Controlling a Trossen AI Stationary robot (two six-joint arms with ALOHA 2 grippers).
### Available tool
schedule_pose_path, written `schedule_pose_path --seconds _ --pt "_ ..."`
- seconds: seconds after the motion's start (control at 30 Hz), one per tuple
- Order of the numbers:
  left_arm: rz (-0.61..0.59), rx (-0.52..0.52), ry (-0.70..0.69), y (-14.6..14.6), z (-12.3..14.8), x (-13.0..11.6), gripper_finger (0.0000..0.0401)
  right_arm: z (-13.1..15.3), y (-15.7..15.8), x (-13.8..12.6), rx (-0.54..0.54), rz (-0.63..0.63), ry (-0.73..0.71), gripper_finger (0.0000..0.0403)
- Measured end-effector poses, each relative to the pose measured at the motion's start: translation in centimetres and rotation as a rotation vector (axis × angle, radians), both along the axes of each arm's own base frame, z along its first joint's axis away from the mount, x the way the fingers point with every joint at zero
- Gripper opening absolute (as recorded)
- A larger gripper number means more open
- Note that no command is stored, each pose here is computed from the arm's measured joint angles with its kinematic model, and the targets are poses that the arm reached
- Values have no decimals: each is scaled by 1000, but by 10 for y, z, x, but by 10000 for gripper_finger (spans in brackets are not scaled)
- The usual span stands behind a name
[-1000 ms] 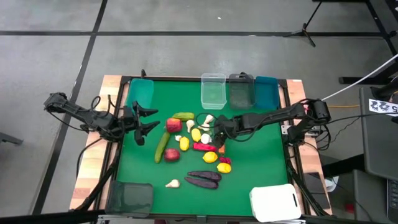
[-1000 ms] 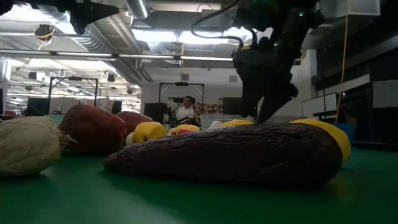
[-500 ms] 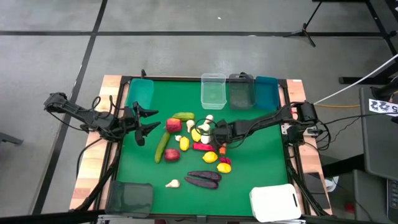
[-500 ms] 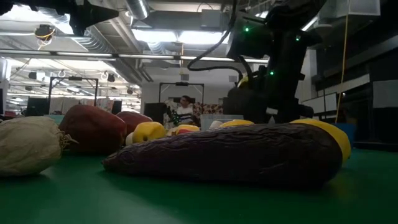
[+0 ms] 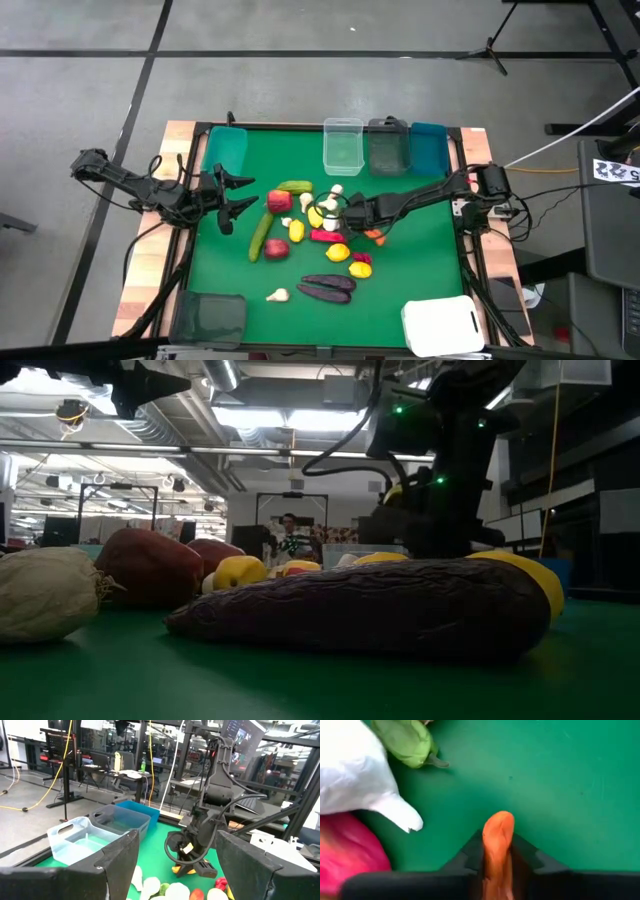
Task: Sort produce into baskets
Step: Put the orange chili pepper into the white bin
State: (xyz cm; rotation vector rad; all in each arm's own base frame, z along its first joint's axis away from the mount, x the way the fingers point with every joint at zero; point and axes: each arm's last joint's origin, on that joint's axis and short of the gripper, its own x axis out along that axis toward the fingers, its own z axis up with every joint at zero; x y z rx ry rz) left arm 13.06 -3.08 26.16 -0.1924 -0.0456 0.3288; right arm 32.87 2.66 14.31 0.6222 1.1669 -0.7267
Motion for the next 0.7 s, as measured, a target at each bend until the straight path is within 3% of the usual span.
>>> schedule_pose_path --seconds 0.3,0.47,0.7 --pt "0 0 0 0 0 0 258 25 0 -10 26 101 -12 64" --pt "0 1 3 0 0 0 258 53 11 -28 50 161 -12 40" --pt "0 3 6 0 -1 0 258 99 50 -66 227 242 -90 56"
